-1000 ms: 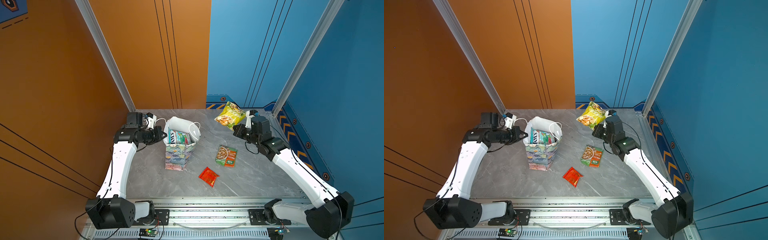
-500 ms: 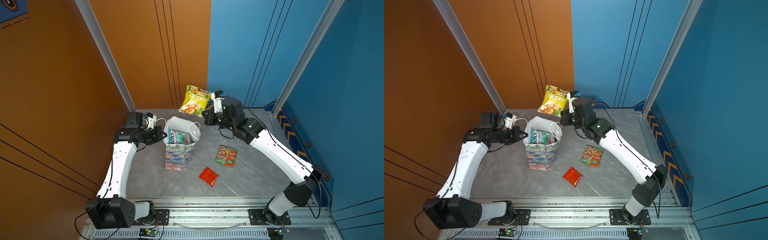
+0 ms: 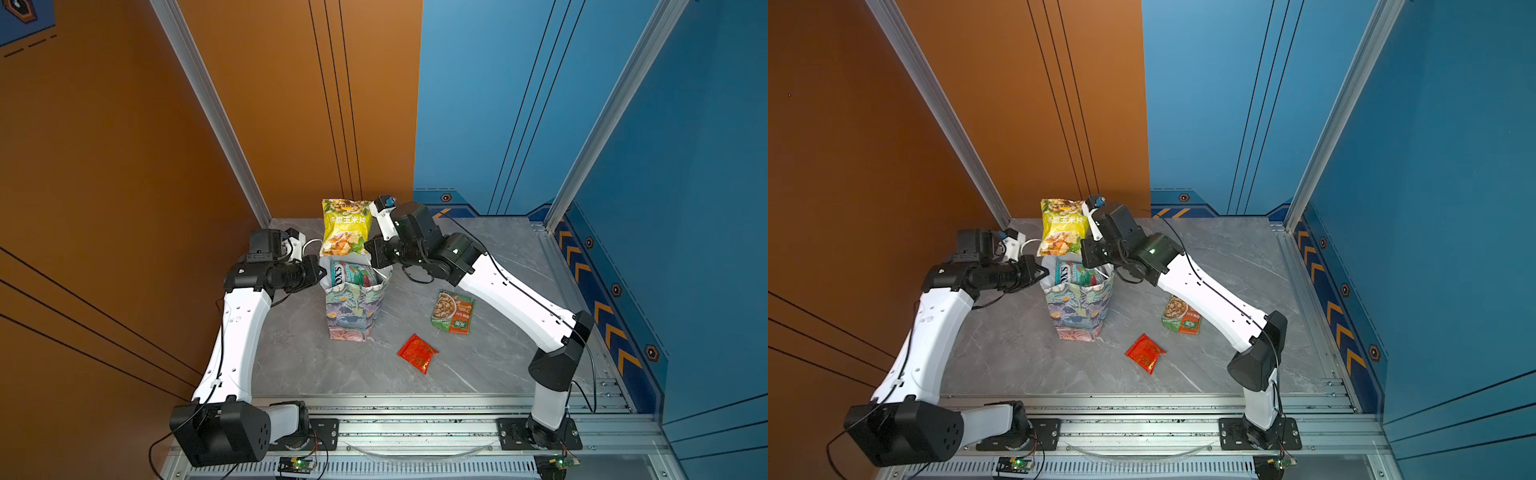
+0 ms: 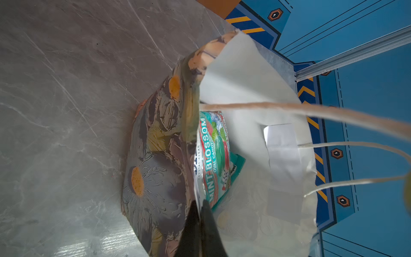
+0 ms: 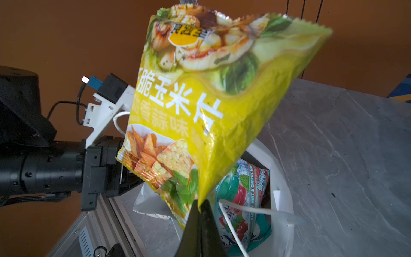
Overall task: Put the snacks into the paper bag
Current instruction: 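Lift the yellow corn-chip bag with the right gripper toward the paper bag, then lower the yellow bag into the paper bag opening with the right gripper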
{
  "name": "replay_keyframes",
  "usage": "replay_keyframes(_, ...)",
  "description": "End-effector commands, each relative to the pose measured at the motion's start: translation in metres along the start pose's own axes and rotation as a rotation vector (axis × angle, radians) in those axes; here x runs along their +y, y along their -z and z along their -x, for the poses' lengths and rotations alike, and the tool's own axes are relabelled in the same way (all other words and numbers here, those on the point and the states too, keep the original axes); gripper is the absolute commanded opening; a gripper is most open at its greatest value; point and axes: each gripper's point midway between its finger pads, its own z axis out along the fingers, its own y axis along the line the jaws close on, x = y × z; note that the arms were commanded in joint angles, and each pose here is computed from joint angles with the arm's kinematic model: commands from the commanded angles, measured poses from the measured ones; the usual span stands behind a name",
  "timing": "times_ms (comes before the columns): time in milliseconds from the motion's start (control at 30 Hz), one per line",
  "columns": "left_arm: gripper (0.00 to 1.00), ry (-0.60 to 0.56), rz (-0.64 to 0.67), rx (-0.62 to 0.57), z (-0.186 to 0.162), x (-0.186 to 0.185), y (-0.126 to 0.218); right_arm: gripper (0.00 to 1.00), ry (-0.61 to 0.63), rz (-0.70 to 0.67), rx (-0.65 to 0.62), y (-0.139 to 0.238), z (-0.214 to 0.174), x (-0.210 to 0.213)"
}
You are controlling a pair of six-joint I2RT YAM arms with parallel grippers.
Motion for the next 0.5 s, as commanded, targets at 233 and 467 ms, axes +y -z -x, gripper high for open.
replay_keyframes(233,0.00,0.002,0.065,0.007,-0.008,0.019,-0.001,0.00,0.043,-0.043,0.136,-0.022,-0.036,-0.003)
replay_keyframes(467,0.00,0.009,0.058,-0.009,-0.007,0.019,0.005,0.00,0.046,-0.071,0.170,-0.029,-0.046,-0.010)
